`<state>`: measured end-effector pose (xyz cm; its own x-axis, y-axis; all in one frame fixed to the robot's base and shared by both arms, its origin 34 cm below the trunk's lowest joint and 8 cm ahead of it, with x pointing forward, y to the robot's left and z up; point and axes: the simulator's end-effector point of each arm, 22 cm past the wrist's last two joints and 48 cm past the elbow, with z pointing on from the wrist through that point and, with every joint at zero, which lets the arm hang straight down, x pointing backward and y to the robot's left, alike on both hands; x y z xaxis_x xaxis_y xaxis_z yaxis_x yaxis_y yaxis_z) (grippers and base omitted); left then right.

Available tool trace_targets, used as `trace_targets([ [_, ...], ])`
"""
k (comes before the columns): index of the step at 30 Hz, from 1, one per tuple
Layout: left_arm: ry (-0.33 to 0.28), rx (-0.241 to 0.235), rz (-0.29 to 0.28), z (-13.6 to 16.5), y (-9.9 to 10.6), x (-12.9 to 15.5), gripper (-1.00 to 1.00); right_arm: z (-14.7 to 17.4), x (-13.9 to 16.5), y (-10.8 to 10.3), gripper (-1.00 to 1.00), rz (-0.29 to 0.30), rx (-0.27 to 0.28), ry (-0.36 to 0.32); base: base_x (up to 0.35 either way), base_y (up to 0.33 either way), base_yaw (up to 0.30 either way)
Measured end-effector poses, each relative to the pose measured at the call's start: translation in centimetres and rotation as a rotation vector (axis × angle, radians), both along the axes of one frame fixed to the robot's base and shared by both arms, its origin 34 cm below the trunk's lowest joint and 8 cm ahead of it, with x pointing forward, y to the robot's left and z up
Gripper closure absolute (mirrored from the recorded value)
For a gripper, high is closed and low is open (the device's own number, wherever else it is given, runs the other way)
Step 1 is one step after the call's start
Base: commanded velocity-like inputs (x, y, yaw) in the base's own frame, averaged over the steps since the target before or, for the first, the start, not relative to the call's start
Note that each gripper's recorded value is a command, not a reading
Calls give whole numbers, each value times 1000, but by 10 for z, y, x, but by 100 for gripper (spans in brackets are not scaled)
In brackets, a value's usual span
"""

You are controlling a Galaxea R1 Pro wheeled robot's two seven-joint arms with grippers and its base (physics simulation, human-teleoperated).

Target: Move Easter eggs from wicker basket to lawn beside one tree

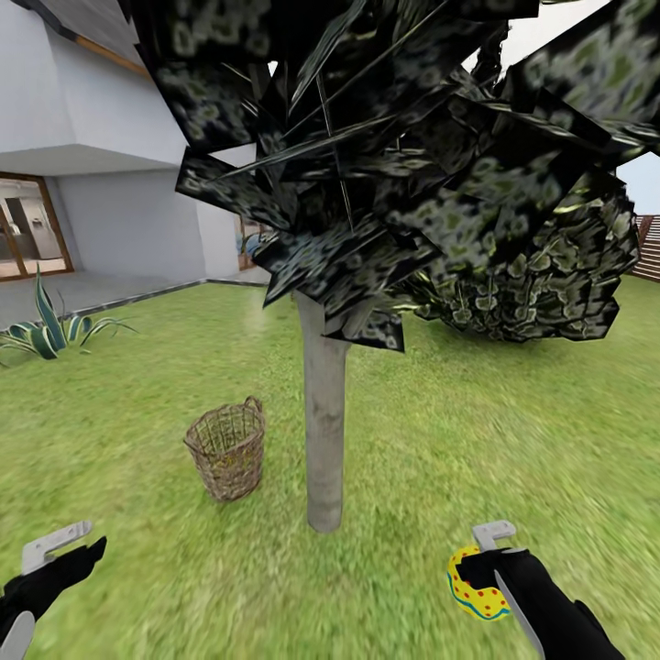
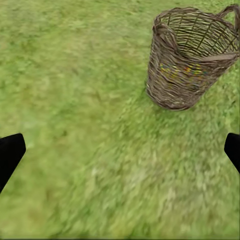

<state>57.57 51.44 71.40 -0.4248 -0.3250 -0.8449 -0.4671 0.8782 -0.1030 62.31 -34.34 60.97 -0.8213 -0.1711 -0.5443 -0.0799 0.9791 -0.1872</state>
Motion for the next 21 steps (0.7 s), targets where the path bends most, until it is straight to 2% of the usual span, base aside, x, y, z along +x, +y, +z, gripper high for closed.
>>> trace_targets([
  [15, 15, -31, -4, -43, -16, -4, -100, -33, -3, 14, 100, 13, 12, 7, 0, 0, 42],
  [17, 16, -36, -4, -49, -18, -5, -100, -35, 0, 28, 100, 14, 24, -7, 0, 0, 0],
  [21, 16, -37, -3, -57, -19, -6, -100, -35, 11, 37, 100, -28, -22, -76, 0, 0, 0],
])
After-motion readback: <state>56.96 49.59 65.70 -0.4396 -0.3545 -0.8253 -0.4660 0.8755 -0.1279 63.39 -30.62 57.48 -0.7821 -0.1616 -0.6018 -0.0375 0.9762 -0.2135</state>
